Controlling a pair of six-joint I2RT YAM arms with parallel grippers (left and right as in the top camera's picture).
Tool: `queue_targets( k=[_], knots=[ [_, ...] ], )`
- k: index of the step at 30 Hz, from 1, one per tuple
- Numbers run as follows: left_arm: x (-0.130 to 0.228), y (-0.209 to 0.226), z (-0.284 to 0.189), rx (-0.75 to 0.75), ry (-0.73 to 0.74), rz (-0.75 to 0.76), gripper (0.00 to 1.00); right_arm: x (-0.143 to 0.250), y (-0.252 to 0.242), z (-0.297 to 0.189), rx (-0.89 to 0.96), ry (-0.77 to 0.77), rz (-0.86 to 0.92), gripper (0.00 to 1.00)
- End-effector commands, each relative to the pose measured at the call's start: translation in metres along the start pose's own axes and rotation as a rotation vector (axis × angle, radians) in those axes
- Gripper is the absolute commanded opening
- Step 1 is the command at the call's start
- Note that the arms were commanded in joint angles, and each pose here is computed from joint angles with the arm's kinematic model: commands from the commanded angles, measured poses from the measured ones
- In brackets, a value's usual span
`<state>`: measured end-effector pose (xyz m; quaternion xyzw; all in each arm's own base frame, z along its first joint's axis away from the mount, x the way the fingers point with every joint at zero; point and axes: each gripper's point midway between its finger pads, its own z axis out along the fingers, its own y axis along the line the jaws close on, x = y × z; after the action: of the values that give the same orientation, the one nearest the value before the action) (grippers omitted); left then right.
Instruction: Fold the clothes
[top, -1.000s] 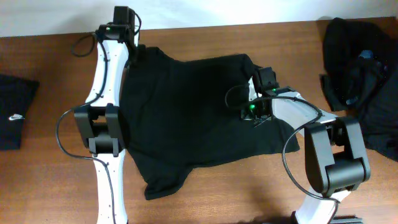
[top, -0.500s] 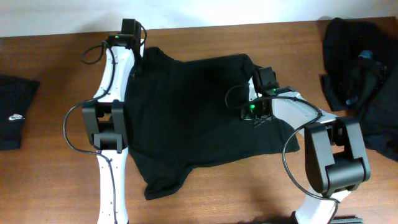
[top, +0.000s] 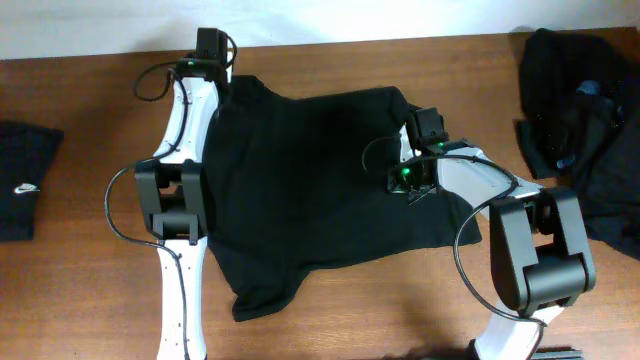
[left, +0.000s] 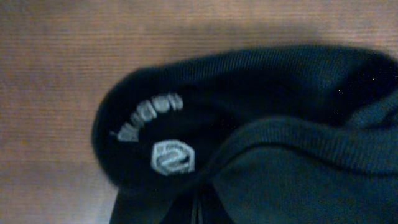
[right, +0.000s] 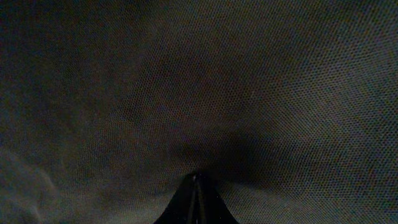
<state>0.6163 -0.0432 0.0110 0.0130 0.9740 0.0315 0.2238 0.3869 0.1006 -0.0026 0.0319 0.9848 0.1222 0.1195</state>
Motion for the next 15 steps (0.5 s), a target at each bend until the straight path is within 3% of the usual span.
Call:
queue_targets(
  k=[1,8,15],
  knots=[
    [-0.004,-0.001,0.012,-0.006,-0.027,0.01,0.01,0.035,-0.026,0.033,0.093,0.109,0.022,0.05],
    [-0.051,-0.017,0.005,0.096,-0.219,-0.001,0.03,0.034,-0.025,0.033,0.092,0.106,0.021,0.06],
    [-0.099,-0.014,-0.041,0.172,-0.365,-0.013,0.34,0.034,-0.026,0.033,0.093,0.106,0.021,0.22]
  ],
)
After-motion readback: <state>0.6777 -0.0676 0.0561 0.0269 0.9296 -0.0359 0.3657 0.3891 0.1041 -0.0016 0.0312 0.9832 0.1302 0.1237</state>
